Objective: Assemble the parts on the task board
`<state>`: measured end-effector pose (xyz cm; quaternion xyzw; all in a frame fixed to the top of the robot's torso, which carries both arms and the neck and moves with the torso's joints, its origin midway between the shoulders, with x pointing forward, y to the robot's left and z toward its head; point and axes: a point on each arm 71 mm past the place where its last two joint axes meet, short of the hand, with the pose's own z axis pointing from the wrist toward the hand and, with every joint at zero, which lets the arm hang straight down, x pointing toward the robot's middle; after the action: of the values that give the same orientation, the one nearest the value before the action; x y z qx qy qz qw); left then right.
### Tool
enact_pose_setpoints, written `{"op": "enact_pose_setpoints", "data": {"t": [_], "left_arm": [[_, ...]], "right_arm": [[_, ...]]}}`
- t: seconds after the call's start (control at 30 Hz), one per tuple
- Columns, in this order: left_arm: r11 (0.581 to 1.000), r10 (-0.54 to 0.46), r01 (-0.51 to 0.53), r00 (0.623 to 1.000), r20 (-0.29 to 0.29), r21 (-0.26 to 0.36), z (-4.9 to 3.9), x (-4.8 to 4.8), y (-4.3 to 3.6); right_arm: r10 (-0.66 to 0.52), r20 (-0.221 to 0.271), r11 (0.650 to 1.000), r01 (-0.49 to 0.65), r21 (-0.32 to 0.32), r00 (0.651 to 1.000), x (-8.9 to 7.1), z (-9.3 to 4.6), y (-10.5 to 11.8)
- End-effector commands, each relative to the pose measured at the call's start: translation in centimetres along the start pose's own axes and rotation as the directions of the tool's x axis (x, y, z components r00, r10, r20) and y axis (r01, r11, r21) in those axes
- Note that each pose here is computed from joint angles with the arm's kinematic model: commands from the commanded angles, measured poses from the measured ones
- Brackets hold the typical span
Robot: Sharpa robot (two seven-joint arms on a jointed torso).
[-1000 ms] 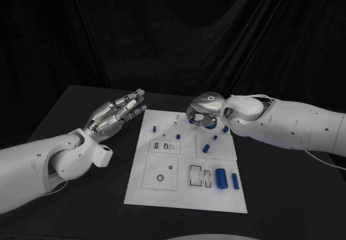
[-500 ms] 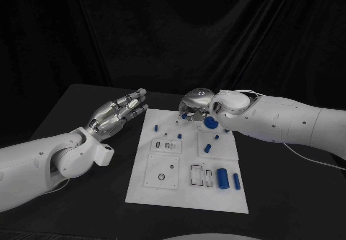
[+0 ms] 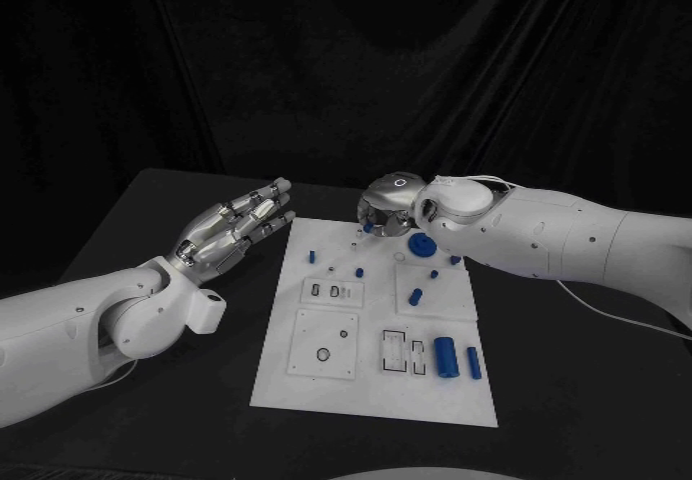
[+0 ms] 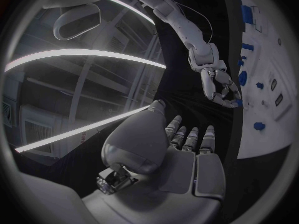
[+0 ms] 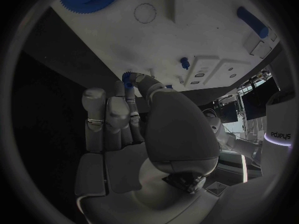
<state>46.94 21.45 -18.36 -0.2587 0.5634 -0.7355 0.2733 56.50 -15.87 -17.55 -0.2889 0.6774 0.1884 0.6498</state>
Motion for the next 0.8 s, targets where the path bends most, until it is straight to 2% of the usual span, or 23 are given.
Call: {"op": "enact_pose_setpoints", "data": {"t": [0.03, 0.8], "left_arm": [[0.999, -0.013, 0.014, 1.0, -0.018, 0.042, 0.12, 0.19, -0.25], [0.999, -0.013, 0.014, 1.0, -0.021, 0.039, 0.34, 0.07, -0.12]], "right_arm": [[-0.004, 0.013, 1.0, 0.004, 0.014, 1.0, -0.2, 0.17, -0.2], [-0.008, -0.001, 1.0, 0.008, 0.009, 1.0, 0.16, 1.07, 0.09]]}}
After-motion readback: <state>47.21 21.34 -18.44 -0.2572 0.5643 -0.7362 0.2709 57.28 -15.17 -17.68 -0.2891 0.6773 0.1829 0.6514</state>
